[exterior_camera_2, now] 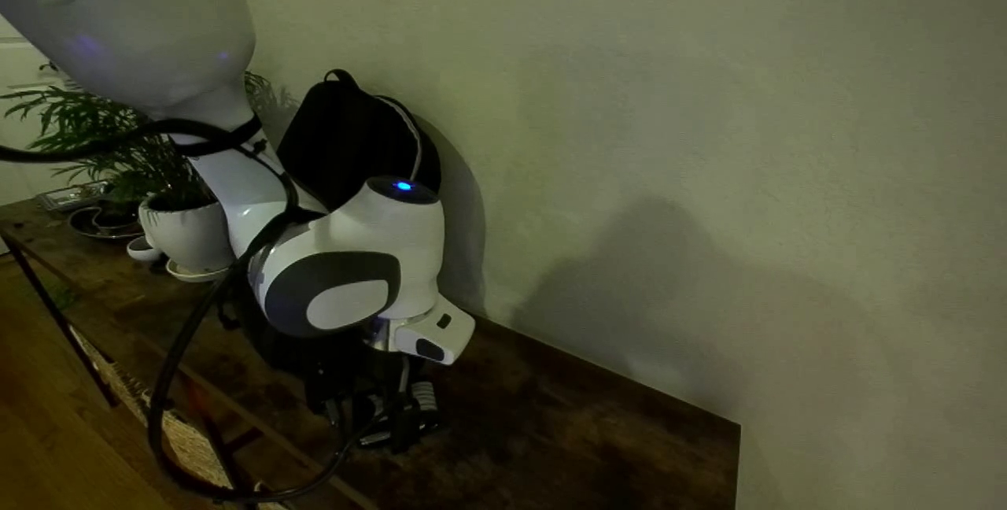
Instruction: Put the wallet in the bag
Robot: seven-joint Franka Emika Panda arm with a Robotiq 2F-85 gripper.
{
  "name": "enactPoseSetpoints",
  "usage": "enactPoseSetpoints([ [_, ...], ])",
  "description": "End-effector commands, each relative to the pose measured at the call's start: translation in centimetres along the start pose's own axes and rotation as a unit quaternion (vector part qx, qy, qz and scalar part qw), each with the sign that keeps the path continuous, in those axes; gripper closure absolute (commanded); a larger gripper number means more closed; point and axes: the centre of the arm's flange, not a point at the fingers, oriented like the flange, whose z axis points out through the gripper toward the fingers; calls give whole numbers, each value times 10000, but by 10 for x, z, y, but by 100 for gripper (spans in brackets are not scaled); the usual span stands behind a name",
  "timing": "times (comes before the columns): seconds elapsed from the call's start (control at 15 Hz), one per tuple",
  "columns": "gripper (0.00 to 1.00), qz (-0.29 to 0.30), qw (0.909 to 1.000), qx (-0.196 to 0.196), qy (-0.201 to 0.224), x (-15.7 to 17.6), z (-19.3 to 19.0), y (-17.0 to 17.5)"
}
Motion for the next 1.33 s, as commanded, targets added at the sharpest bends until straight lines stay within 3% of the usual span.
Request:
enactPoseSetpoints([
  [0.0,0,107,9999,39,43,-3,5,0],
  [1.27,0,33,10000,13,66,4,3,-1],
])
